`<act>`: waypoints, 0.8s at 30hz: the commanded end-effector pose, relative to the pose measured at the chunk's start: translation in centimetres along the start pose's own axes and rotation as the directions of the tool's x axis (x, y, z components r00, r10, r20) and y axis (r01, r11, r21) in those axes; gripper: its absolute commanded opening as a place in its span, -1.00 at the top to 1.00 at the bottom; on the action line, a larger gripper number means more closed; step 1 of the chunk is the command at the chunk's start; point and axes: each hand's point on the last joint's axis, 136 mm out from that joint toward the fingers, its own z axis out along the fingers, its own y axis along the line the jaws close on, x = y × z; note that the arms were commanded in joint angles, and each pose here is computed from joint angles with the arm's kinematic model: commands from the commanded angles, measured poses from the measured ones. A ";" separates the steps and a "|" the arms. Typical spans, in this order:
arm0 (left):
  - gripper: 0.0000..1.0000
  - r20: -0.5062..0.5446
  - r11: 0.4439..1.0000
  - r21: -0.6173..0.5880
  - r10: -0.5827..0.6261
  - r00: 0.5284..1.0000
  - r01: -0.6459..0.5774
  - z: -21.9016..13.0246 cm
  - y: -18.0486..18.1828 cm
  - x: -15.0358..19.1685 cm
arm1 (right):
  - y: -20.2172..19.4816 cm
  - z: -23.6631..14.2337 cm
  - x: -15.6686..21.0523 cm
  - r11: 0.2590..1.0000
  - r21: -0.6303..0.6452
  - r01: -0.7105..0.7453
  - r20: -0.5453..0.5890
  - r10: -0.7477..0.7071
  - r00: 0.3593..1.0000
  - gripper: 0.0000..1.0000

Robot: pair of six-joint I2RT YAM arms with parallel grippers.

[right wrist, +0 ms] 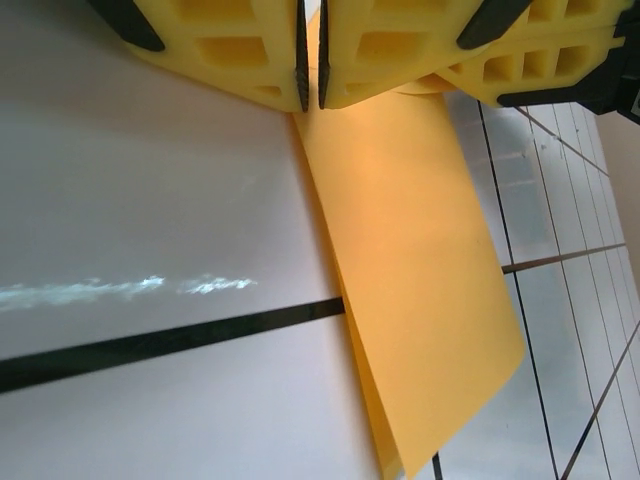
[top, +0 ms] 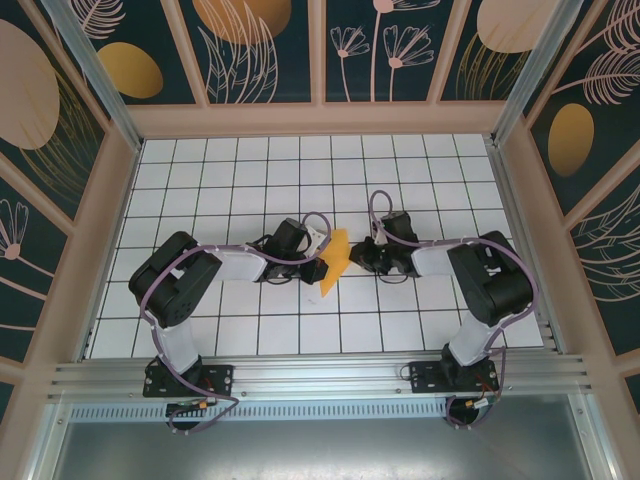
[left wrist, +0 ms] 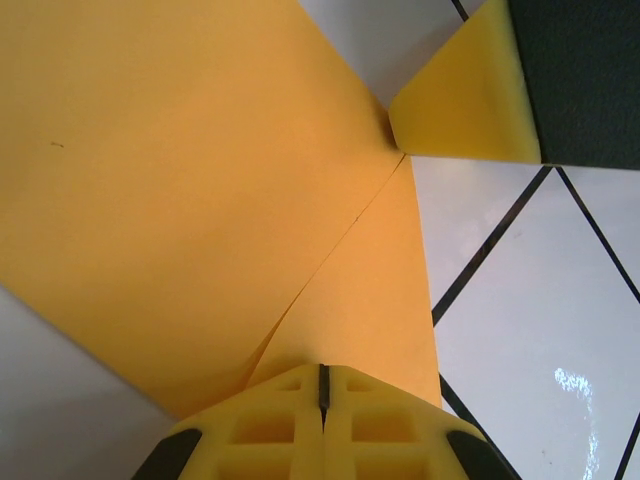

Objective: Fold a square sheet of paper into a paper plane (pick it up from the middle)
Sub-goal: Third fold the triangle at the center of the table.

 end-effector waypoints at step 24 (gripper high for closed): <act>1.00 -0.164 0.991 -0.107 -0.094 0.982 0.077 0.8 2.7 5.0 | 5.8 -0.6 9.7 0.991 -0.111 0.075 -0.075 -0.083 0.994 0.73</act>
